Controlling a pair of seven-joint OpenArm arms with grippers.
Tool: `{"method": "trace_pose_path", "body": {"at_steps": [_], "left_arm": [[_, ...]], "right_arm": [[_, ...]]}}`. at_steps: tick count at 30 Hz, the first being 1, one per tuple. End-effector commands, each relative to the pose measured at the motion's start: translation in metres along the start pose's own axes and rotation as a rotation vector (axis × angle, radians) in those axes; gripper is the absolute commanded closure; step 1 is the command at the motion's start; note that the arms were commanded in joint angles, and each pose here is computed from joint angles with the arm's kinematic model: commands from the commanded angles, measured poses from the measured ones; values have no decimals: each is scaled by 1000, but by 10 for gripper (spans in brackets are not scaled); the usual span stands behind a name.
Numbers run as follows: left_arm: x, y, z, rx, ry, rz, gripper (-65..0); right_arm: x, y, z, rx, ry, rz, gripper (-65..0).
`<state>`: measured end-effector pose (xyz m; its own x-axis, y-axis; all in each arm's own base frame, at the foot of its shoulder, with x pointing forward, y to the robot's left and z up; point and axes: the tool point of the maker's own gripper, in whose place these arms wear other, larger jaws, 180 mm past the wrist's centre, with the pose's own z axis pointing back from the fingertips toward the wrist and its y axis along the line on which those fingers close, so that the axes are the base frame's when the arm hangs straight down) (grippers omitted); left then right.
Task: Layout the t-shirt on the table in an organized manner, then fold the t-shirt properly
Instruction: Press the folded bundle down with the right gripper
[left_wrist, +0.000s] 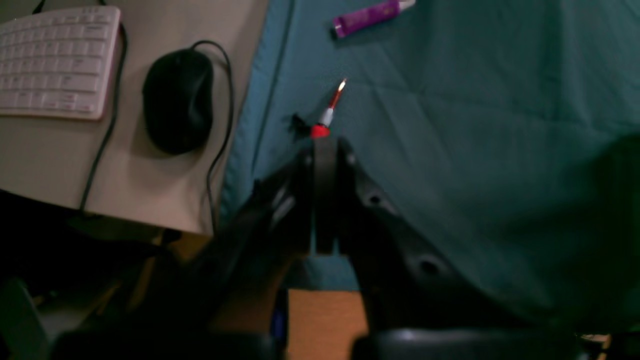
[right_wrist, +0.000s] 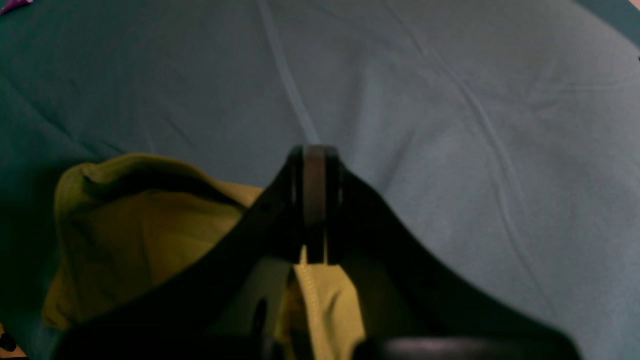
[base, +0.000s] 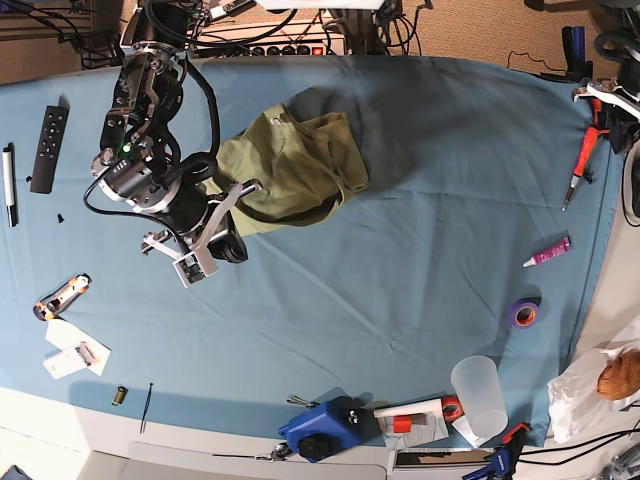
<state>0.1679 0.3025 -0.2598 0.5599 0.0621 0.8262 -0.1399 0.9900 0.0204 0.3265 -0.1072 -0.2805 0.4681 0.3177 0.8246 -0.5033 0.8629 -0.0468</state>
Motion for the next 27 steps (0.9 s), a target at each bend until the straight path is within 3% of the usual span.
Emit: {"method": "trace_pose_path", "body": {"at_steps": [1,27], "left_arm": [[11,-2,3,-8,-44,-12,0],[13,-4,3,-24,-51,-3,0]], "right_arm": [[14,-1,3,-2,-49,13,0],[0,-2,3,-19,3,-33,0]]}}
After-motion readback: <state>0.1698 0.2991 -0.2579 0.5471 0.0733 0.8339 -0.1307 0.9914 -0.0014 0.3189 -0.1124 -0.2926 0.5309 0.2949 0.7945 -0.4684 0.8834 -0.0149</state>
